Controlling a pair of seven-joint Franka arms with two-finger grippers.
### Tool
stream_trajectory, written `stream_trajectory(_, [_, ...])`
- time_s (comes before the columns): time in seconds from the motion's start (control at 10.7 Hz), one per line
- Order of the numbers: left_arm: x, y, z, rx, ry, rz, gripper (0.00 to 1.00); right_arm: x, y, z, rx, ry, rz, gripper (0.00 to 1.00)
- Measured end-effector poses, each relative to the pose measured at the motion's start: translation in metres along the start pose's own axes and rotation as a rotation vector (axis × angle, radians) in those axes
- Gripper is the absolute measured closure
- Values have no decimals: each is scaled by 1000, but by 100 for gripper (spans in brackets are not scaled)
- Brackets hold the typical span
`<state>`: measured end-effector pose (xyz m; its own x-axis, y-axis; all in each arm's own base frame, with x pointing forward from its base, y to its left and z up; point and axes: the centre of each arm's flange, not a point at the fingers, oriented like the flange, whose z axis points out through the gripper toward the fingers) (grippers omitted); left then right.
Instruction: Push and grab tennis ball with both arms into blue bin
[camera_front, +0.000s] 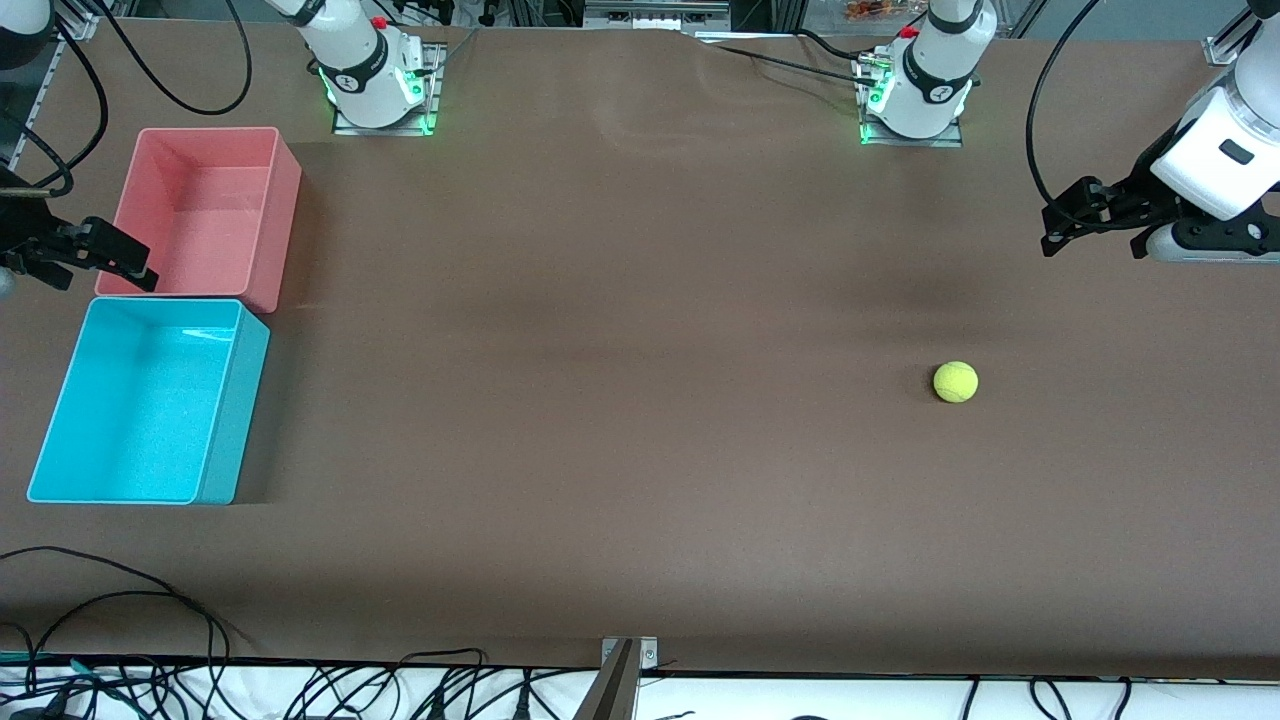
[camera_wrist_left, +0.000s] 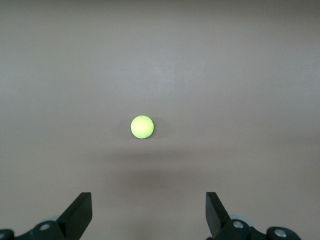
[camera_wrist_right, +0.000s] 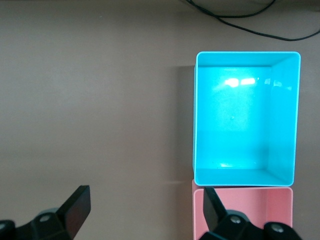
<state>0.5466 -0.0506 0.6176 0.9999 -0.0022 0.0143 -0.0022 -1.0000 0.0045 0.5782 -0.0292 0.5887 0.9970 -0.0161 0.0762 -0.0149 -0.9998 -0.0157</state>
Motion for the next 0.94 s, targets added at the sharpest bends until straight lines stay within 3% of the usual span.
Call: stream_trajectory(0.94, [-1,-3,-10,-1,8,-2,0,1,-8,-9,1,-4,-19,0])
